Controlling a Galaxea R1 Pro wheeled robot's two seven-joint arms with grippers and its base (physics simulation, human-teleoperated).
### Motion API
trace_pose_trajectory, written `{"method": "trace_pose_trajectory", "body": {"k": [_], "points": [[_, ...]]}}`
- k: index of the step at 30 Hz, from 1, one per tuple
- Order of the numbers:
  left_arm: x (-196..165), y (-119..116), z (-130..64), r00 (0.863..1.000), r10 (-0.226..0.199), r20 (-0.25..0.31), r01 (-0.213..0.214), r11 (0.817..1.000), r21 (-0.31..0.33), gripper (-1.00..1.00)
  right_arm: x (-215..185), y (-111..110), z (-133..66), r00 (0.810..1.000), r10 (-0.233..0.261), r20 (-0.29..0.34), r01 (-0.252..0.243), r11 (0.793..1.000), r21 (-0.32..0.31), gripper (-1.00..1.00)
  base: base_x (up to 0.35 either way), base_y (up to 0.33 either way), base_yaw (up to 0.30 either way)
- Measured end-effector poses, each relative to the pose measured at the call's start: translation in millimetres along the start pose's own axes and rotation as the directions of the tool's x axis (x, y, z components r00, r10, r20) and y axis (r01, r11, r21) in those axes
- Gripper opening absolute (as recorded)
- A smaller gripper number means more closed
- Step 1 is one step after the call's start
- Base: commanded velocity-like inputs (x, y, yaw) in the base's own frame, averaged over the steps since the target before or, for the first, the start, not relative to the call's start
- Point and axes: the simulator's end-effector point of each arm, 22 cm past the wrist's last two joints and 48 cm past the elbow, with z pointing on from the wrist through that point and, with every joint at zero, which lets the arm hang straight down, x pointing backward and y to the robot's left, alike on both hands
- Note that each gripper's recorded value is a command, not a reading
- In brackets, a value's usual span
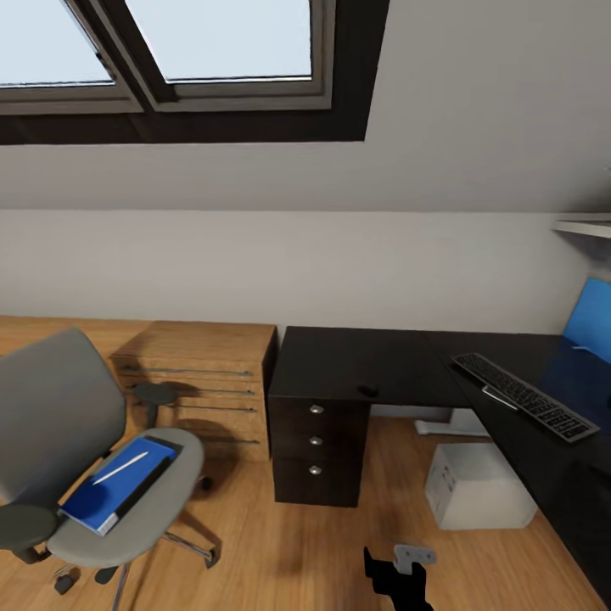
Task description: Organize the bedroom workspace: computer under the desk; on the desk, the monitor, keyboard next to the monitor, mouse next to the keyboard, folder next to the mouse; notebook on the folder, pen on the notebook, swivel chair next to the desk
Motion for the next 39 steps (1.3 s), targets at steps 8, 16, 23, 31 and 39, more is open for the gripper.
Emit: {"method": "trace_pose_trajectory", "body": {"k": [8,16,23,31,39], "points": [[-18.1,-0.1,-2.0,0.996,-0.006,0.083,0.005,1.000,0.008,1.00,0.5,0.2,-0.9,1.000,0.000,-0.005,0.000,1.000,0.001,1.00,-0.001,0.000,-0.043],[-20.5,-1.3,-2.5,0.995,-0.002,0.097,0.000,1.000,0.011,1.00,0.9,0.0,-1.0,1.000,0.001,-0.007,-0.001,1.000,0.002,1.00,-0.158,-0.118,0.000],[-20.6,-1.3,-2.4,0.995,-0.002,0.097,0.001,1.000,0.011,1.00,0.7,0.1,-0.9,1.000,0.001,-0.006,-0.001,1.000,0.001,1.00,-0.004,-0.003,0.000],[-20.6,-1.3,-2.4,0.995,-0.002,0.097,0.001,1.000,0.011,1.00,1.1,0.1,-1.0,1.000,0.002,-0.007,-0.002,1.000,0.001,1.00,0.000,0.000,0.000],[-20.1,-1.2,-2.2,0.996,-0.001,0.094,0.000,1.000,0.010,1.00,0.8,0.0,-0.7,1.000,0.002,-0.005,-0.002,1.000,0.001,1.00,-0.128,-0.054,0.000]]}}
